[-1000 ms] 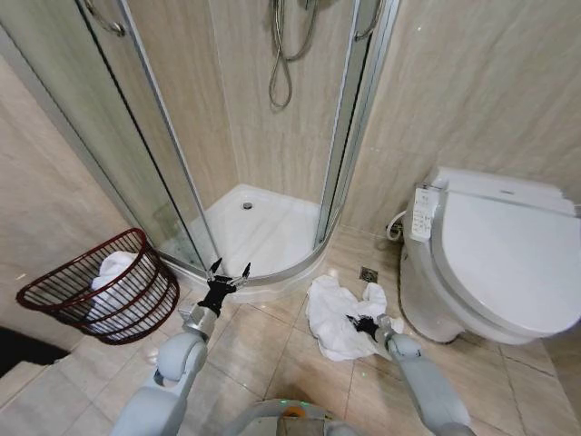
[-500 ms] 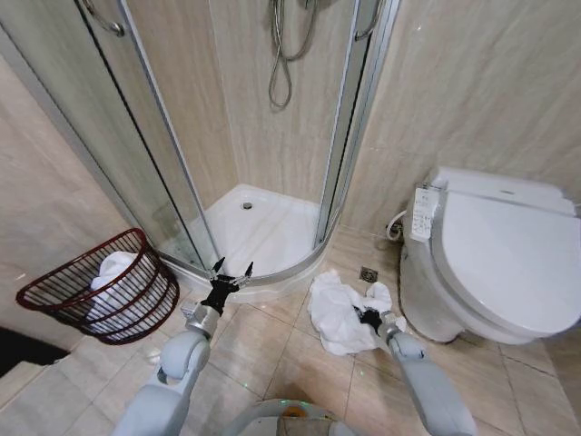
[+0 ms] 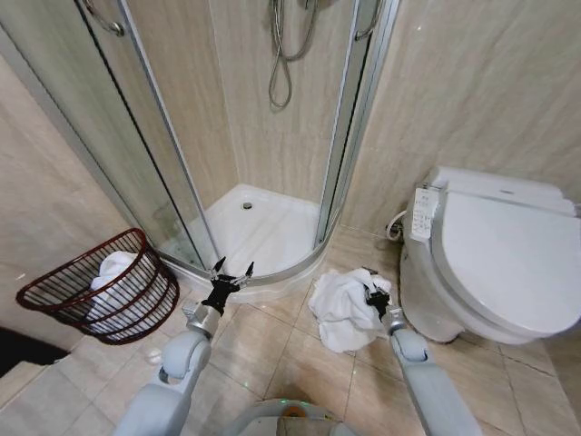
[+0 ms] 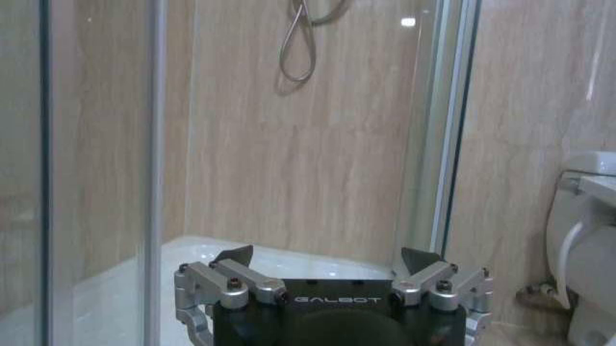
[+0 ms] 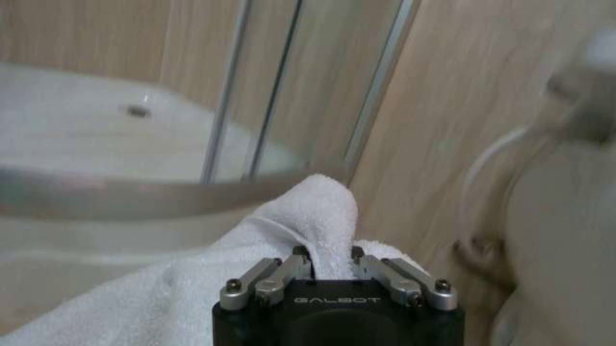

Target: Discard the used towel into the hamper.

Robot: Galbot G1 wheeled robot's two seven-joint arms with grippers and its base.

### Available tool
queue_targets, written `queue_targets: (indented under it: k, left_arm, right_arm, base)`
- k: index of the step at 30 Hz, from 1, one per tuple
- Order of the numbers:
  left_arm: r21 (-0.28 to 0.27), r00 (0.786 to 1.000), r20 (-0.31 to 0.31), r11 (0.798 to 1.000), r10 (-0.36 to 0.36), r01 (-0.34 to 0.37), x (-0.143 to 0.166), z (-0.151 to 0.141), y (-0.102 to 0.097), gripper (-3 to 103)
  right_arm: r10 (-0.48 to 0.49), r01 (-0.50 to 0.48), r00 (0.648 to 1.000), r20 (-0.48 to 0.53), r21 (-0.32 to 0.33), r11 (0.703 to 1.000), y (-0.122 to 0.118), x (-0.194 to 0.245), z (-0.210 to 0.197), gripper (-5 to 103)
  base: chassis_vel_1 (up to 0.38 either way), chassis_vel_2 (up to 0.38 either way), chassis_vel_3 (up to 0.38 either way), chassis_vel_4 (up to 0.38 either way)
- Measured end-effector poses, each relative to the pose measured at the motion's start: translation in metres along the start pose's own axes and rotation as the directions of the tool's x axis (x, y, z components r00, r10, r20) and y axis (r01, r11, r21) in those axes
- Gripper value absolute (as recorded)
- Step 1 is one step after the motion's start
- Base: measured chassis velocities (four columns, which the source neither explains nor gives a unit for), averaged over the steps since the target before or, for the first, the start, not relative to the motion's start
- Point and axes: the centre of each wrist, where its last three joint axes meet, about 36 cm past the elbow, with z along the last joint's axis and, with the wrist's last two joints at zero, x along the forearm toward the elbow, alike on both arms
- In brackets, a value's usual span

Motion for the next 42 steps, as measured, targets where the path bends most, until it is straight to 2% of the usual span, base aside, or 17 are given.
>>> queue_targets:
  k: [4,5,7,11,19,24,27,34,42]
  left_arm:
    - [0.001,1.000,0.008,1.000,-0.002,0.002,0.000,-0.002,-0.001,100]
    - [0.004,1.000,0.018,1.000,-0.008,0.008,0.001,-0.004,-0.003,100]
    - [0.004,1.000,0.021,1.000,-0.010,0.010,0.001,-0.005,-0.003,100]
    - [0.007,0.999,0.031,1.000,-0.015,0.014,0.003,-0.007,-0.003,100]
    - [0.017,0.998,0.055,0.999,-0.040,0.039,0.006,-0.009,0.001,100]
    - [0.025,0.995,0.072,0.997,-0.068,0.066,0.007,-0.011,0.002,100]
    - [0.031,0.991,0.090,0.995,-0.101,0.098,0.007,-0.014,0.001,100]
    - [0.035,0.986,0.115,0.992,-0.122,0.119,0.011,-0.019,0.003,100]
    - [0.043,0.984,0.113,0.990,-0.141,0.137,0.012,-0.022,0.004,100]
  right_arm:
    - [0.029,-0.030,0.997,0.069,0.000,1.000,0.003,0.014,-0.025,16]
    - [0.054,-0.052,0.991,0.124,-0.021,0.998,0.004,0.026,-0.051,16]
    - [0.064,-0.060,0.988,0.143,-0.033,0.998,0.003,0.030,-0.060,16]
    - [0.107,-0.092,0.968,0.228,-0.074,0.993,-0.003,0.048,-0.106,16]
    - [0.133,-0.097,0.940,0.313,-0.128,0.987,-0.012,0.084,-0.166,16]
    - [0.140,-0.083,0.934,0.328,-0.182,0.980,-0.010,0.104,-0.195,16]
    - [0.176,-0.102,0.932,0.316,-0.239,0.966,-0.011,0.121,-0.215,16]
    - [0.224,-0.145,0.931,0.288,-0.272,0.951,-0.019,0.148,-0.230,16]
    - [0.254,-0.178,0.933,0.256,-0.287,0.941,-0.017,0.163,-0.228,16]
  base:
    - [0.000,0.000,0.000,0.000]
    - [0.000,0.000,0.000,0.000]
    - [0.000,0.000,0.000,0.000]
    - [0.000,0.000,0.000,0.000]
    - [0.000,0.000,0.000,0.000]
    - [0.000,0.000,0.000,0.000]
    - [0.000,0.000,0.000,0.000]
    - [0.000,0.000,0.000,0.000]
    - [0.000,0.000,0.000,0.000]
